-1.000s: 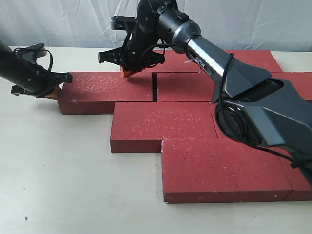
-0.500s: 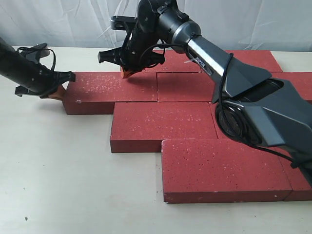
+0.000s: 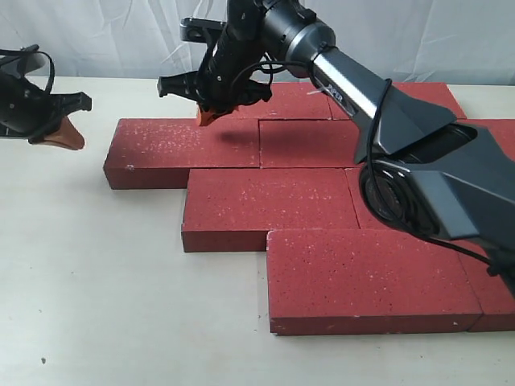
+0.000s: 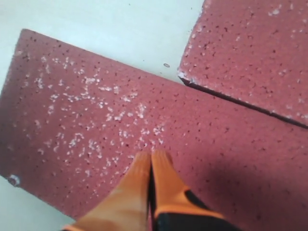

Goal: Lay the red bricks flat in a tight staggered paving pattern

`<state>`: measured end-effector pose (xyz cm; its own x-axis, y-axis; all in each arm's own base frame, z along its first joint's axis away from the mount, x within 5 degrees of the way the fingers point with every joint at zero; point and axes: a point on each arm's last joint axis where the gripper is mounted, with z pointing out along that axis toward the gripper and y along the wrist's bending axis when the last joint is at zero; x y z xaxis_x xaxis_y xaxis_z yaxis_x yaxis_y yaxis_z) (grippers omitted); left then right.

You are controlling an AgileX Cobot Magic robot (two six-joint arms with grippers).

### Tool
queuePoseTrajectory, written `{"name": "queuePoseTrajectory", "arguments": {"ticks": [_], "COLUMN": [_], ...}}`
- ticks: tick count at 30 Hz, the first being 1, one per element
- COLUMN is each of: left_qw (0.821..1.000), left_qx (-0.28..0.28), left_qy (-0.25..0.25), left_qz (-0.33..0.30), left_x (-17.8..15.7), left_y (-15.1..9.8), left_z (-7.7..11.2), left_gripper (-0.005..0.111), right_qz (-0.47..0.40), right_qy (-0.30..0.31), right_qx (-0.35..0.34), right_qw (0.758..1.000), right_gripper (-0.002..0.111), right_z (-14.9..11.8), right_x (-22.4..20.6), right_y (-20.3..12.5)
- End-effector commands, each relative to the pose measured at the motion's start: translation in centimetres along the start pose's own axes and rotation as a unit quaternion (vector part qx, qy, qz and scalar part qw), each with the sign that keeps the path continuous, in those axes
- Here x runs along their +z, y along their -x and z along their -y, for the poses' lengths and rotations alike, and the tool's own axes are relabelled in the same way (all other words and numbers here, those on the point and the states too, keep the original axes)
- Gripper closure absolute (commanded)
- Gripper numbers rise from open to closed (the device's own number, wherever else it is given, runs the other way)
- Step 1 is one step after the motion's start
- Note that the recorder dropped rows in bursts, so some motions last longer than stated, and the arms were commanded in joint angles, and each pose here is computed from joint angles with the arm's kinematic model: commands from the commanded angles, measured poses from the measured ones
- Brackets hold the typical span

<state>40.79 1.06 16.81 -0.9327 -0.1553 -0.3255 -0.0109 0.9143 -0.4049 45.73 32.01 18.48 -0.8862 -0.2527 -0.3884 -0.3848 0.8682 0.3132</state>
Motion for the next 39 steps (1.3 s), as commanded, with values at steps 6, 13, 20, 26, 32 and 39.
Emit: {"name": "queuePoseTrajectory", "arguments": {"ticks": [6,13,20,26,32,39], "left_qw": [0.998,0.997,0.996,0.995,0.987,0.976], "left_qx": [0.023,0.033,0.032,0.042,0.130,0.185], "left_qy": [0.049,0.056,0.069,0.072,0.089,0.111], "left_qz": [0.021,0.029,0.052,0.050,0.030,0.019], "left_x": [-6.1,-8.0,-9.0,-9.0,-7.7,-6.5], "left_y": [-0.9,-2.3,-3.2,-3.8,-4.4,-5.3], "left_z": [1.8,2.5,2.7,3.1,6.0,9.0], "left_gripper": [0.107,0.107,0.107,0.107,0.107,0.107], "right_qz": [0.005,0.005,0.015,0.019,0.022,0.021], "right_qy": [0.079,0.104,0.106,0.093,0.085,0.055], "right_qx": [0.013,0.015,0.002,-0.016,-0.037,-0.039], "right_qw": [0.997,0.994,0.994,0.995,0.996,0.997], "right_gripper": [0.109,0.109,0.109,0.109,0.109,0.109], "right_z": [-1.7,-2.3,-2.6,-2.4,-2.2,-1.2], "right_x": [-2.2,-2.7,-3.8,-3.9,-3.9,-3.9], "right_y": [0.4,0.5,0.8,0.8,0.9,0.9]}}
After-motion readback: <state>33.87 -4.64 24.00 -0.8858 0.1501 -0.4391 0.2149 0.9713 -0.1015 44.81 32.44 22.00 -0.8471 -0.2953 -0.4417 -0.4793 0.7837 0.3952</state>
